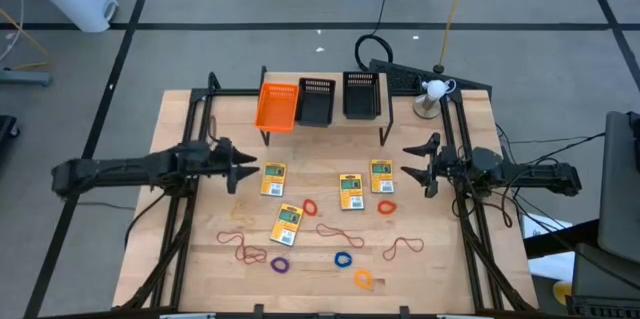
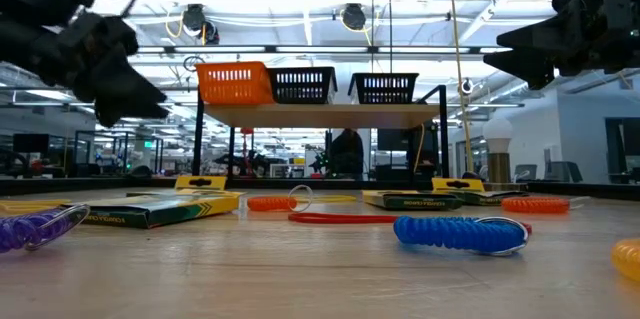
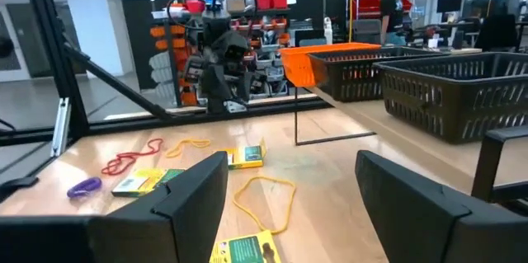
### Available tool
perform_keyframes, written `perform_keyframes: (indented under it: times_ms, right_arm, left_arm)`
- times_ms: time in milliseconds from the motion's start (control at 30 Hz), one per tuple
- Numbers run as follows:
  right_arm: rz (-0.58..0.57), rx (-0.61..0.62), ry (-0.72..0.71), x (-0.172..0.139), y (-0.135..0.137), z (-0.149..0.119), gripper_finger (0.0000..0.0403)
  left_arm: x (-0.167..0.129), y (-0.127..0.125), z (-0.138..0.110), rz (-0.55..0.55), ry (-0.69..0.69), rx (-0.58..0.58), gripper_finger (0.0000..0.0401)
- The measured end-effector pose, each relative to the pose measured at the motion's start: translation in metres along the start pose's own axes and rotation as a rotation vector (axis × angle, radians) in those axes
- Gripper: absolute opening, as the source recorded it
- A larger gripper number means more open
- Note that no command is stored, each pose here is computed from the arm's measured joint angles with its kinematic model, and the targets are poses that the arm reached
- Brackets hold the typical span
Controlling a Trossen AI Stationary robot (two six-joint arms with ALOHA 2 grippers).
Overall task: Pick & Place Office Desk Supplies
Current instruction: Put the yellow pack of crayons into the orange bin on the shelf
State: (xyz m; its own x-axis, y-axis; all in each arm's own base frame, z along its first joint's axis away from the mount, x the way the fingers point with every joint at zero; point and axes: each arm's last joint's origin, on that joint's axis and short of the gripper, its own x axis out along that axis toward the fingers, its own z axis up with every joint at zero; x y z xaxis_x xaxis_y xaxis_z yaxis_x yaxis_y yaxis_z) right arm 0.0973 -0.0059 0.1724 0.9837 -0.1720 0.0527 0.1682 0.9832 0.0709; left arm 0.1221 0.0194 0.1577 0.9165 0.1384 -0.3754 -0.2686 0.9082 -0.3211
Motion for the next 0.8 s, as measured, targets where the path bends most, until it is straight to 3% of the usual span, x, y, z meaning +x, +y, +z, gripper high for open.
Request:
perform_keyframes:
  times_ms: [133,467,800]
  right_arm:
    - [-0.008,-0.021,0.014,0.001,0.0,-0.001,0.0254]
    - [-0.057,-0.038,0.07,0.005,-0.001,-0.006,0.0253]
    - [-0.087,-0.049,0.125,0.008,-0.002,-0.011,0.0253]
  left_arm:
    - [0.013,-0.009,0.006,0.034,0.052,0.046,0.0184]
    - [0.053,-0.026,0.025,0.292,0.368,0.329,0.0184]
    - [0.087,-0.024,0.024,0.334,0.511,0.409,0.0184]
